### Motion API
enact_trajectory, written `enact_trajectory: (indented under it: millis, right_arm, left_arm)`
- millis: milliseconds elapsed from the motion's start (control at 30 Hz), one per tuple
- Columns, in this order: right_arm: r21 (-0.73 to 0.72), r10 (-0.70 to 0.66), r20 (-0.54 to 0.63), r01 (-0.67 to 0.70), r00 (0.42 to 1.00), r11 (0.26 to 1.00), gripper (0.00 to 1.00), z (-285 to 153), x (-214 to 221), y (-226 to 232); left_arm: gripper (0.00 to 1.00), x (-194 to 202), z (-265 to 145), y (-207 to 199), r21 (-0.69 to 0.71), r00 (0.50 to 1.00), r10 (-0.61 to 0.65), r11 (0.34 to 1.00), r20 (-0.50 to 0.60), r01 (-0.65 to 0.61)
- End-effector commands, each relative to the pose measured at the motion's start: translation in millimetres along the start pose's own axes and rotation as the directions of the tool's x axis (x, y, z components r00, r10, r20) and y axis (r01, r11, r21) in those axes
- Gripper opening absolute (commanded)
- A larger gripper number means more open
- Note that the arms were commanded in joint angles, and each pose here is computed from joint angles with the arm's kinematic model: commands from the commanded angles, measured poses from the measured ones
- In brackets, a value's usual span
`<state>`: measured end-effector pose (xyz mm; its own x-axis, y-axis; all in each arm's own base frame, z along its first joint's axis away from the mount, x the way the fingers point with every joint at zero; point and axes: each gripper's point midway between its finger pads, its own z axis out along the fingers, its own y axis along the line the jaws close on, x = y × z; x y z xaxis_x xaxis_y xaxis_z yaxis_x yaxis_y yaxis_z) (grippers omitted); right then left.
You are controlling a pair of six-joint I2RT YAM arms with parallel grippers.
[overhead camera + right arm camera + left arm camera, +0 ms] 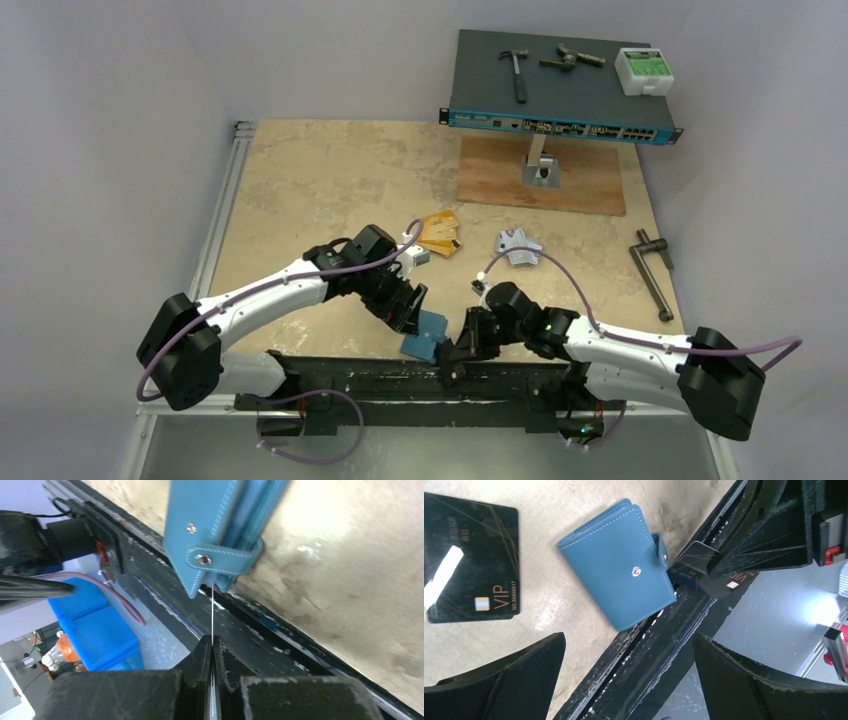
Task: Put the credit cards into the card holder
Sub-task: Pick up the card holder from the center of the board.
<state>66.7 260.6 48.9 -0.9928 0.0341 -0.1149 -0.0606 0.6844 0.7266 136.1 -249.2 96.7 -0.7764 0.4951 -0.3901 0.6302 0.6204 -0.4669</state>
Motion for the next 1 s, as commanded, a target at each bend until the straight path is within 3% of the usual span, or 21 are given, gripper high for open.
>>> enact_trajectory:
  millis: [0, 333, 567, 967]
  right_arm:
    - [-0.128, -0.07, 0.088, 0.081, 0.994, 0.989, 0.0, -8, -24, 50]
    - [-0.141, -0.08, 0.109, 0.096, 0.991, 0.985, 0.0, -2, -33, 61]
    - [-0.163, -0.104, 0.143, 0.127, 0.984, 0.978, 0.0, 2, -47, 80]
    - [-0.172, -0.15, 0.137, 0.172, 0.979, 0.97, 0.0, 20, -60, 97]
  left_arm:
    - [1.0, -7, 9, -13, 0.102, 0.996, 0.061, 0.993, 0.059, -0.066]
    - [1.0, 10, 27, -1, 0.103, 0.998, 0.069, 0.992, 0.006, -0.069]
    - [1.0, 1, 29, -17, 0.191, 0.997, 0.075, 0.979, 0.013, -0.076]
    - [0.98, 0, 22, -3, 0.163, 0.995, 0.096, 0.982, 0.001, -0.095]
